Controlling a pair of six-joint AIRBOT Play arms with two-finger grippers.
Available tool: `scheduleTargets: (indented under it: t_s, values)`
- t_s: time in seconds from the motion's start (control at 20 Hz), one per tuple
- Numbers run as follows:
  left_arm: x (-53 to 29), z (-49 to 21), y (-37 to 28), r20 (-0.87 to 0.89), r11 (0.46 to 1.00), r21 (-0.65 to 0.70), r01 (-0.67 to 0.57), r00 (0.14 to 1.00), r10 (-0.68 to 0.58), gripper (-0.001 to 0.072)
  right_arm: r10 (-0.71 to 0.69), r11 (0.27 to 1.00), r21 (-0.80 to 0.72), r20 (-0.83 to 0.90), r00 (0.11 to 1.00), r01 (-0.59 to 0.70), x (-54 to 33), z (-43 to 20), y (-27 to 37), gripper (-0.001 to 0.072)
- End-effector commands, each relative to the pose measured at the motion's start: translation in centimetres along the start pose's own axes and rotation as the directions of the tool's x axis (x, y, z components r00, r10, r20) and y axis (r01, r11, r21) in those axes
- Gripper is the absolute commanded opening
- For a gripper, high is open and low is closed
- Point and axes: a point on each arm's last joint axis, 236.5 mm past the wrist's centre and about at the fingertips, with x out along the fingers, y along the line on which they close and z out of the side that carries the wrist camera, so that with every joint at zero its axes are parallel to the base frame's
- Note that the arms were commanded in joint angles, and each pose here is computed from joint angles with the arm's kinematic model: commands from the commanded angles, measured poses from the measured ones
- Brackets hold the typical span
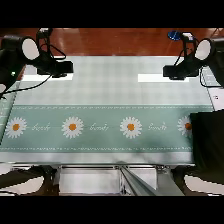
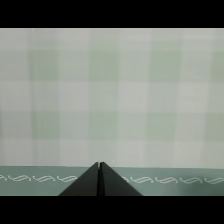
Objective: Fold the shirts.
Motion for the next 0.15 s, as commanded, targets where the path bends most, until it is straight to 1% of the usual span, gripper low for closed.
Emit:
scheduleTargets:
  t_s: [0.0,0.1]
  values:
    - [0.13,-0.10,0.11,-0.006,1.000,-0.002,-0.004,1.000,0.004,0.0021,-0.001,1.000,-0.002,0.000,1.000,0.001,0.01,0.01,0.04,0.0022]
    - [0.20,-0.12,0.13,-0.007,1.000,-0.002,-0.005,1.000,0.005,0.0021,-0.001,1.000,-0.002,0.001,1.000,0.001,-0.01,0.02,0.04,0.0022]
